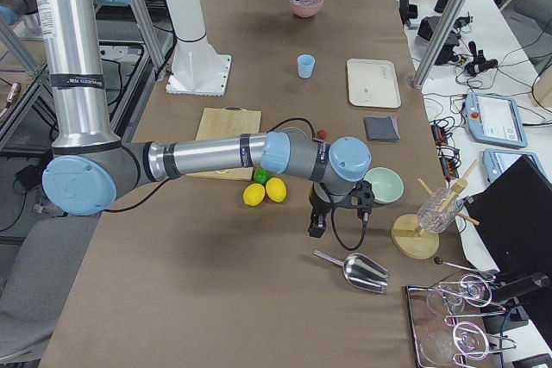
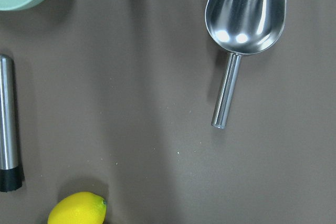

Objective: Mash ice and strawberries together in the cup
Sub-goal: 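Lower the left gripper into the bowl and close on an ice cube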

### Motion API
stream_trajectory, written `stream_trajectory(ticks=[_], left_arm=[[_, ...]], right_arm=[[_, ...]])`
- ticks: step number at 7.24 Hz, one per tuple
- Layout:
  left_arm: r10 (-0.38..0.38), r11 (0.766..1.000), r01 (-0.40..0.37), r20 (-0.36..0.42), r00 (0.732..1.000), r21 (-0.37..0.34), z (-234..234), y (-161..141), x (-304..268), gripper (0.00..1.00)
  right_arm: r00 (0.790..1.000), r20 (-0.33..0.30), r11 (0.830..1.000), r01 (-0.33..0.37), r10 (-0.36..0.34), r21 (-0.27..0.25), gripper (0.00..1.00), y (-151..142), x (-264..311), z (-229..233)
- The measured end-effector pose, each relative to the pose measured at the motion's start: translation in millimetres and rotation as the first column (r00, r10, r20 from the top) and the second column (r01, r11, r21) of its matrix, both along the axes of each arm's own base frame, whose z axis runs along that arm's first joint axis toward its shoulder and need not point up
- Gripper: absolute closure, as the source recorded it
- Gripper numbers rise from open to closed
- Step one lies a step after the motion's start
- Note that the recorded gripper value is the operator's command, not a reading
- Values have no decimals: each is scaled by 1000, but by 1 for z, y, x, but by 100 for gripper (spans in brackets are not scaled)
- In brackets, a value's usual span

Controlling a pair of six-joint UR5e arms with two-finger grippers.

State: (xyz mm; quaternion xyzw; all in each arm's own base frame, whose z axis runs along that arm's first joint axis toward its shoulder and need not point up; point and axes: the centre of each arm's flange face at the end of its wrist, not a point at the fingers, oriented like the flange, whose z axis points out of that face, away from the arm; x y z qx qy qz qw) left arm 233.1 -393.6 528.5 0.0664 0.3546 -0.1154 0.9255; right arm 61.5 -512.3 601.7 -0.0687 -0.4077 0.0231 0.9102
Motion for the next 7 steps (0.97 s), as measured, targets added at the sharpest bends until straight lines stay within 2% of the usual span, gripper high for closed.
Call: stream_trajectory(ticks=[4,5,7], left_arm=[[5,1000,-5,3,1000,-1,1,1,1,94],[6,1000,-6,3,1000,0,1,1,1,100],[9,1000,-9,2,1000,5,0,0,0,100]], right_arm=[[1000,0,1000,0,0,8,0,-1,0,-4],[1000,0,1000,0,0,9,0,-2,0,-5],[1000,0,1000,1,-1,11,0,-3,-1,-6]])
